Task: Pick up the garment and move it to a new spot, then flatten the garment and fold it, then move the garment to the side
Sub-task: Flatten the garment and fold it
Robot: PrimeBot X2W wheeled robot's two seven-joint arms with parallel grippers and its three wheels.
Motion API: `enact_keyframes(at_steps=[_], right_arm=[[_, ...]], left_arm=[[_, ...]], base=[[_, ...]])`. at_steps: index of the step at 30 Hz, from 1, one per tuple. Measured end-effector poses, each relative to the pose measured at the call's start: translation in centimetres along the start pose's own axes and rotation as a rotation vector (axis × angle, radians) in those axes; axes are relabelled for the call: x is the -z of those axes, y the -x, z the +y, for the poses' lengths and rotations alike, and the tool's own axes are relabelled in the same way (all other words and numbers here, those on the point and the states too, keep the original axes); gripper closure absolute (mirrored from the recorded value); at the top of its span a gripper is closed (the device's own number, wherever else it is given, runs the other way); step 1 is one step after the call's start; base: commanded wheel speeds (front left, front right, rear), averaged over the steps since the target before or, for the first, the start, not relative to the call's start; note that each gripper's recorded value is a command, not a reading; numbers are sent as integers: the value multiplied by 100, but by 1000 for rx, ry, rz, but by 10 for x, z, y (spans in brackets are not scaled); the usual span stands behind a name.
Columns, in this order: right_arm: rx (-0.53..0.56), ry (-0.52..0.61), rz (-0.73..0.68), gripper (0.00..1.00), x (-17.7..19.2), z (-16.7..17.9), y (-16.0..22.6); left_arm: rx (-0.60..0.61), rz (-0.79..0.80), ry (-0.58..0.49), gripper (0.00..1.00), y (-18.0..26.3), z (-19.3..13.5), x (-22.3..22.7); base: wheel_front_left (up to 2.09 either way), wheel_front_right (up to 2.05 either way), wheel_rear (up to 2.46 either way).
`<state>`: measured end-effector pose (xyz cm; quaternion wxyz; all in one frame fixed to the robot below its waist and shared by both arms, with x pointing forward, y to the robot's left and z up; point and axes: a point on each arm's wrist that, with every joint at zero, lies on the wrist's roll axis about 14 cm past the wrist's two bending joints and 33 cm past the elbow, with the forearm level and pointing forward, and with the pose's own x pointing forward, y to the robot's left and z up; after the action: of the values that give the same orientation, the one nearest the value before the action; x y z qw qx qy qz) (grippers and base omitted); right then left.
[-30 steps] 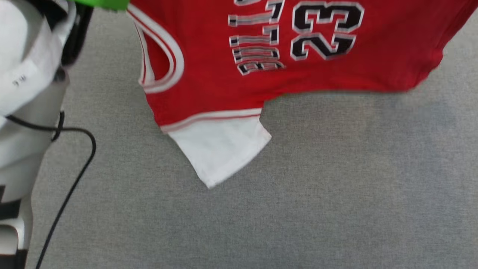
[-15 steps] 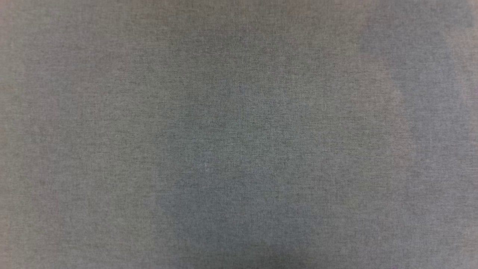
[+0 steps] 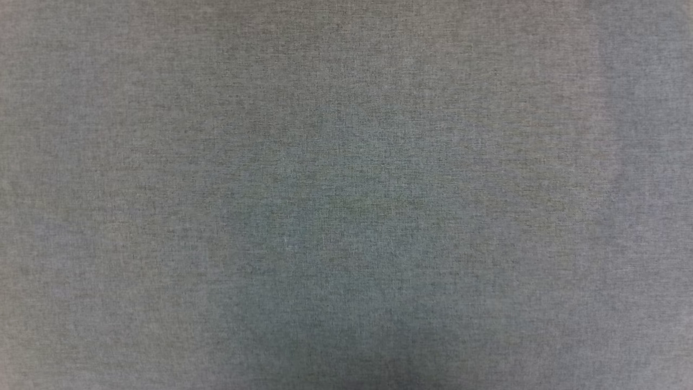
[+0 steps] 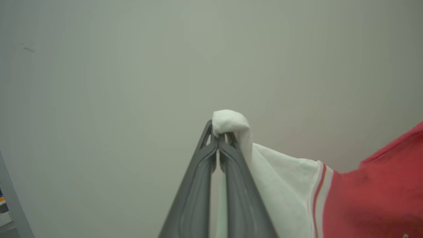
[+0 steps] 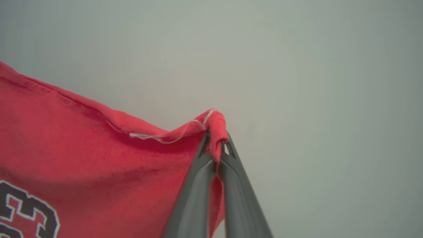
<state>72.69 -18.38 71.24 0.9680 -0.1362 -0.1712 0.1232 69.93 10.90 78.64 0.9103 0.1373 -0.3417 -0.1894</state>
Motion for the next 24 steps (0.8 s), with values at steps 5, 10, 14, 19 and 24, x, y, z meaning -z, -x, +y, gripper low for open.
enact_keyframes(at_steps=[5, 10, 14, 19, 24], right_arm=[[-34, -49, 91, 100, 47, 21, 15], [-69, -89, 185, 100, 88, 42, 42], [-106, -114, 245, 100, 107, 59, 66], [-151, -132, 306, 100, 117, 74, 101], [-207, -171, 379, 100, 125, 93, 149]], left_arm=[[-7, 102, 42, 100, 28, -4, 41], [-16, 185, 86, 100, 60, -9, 66], [-3, 245, 119, 100, 91, -26, 78], [-14, 306, 169, 100, 135, -44, 79], [-32, 371, 208, 100, 190, -63, 69]], base=[[0, 0, 0], [0, 0, 0], [0, 0, 0], [0, 0, 0], [0, 0, 0]])
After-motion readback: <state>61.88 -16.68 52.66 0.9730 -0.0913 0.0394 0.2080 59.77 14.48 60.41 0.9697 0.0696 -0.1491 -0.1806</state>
